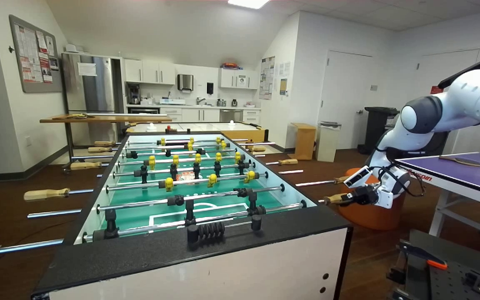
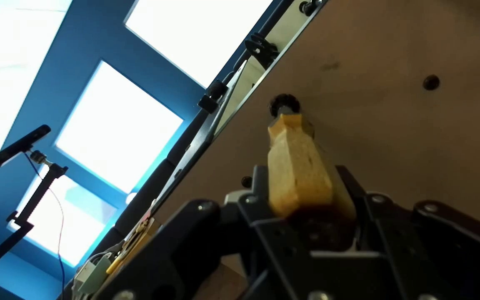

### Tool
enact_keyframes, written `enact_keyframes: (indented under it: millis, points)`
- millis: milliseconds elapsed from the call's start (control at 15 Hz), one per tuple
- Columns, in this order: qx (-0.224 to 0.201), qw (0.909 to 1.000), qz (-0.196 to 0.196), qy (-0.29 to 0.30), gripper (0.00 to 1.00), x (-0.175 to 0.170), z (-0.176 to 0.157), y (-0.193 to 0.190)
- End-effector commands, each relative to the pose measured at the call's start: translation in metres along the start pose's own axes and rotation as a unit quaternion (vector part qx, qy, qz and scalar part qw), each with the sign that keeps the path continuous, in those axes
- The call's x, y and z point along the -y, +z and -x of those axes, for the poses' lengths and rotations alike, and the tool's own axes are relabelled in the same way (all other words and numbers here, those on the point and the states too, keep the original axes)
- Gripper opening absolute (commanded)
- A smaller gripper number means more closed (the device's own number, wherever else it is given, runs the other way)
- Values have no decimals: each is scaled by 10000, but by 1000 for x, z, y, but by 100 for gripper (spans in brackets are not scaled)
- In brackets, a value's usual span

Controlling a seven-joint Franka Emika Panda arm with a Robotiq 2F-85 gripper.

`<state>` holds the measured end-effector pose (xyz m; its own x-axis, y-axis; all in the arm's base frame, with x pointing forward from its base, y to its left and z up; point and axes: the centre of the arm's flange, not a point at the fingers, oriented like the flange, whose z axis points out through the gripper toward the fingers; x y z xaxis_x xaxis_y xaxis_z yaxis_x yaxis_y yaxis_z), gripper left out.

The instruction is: Rotate the first rod forwards

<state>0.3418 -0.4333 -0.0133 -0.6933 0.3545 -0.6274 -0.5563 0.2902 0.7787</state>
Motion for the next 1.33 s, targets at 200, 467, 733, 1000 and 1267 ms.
enact_keyframes:
  millis: [200,467,733,1000,1267]
  points:
    - [216,9988,314,322,16,-8,2,1]
    - [196,9990,282,302,66,-10,3,1]
    - [200,9988,332,283,90,-25,4,0]
    - [65,9995,1,316,100,-42,5,-6]
    - [-106,9989,-264,360,100,-62,8,-13]
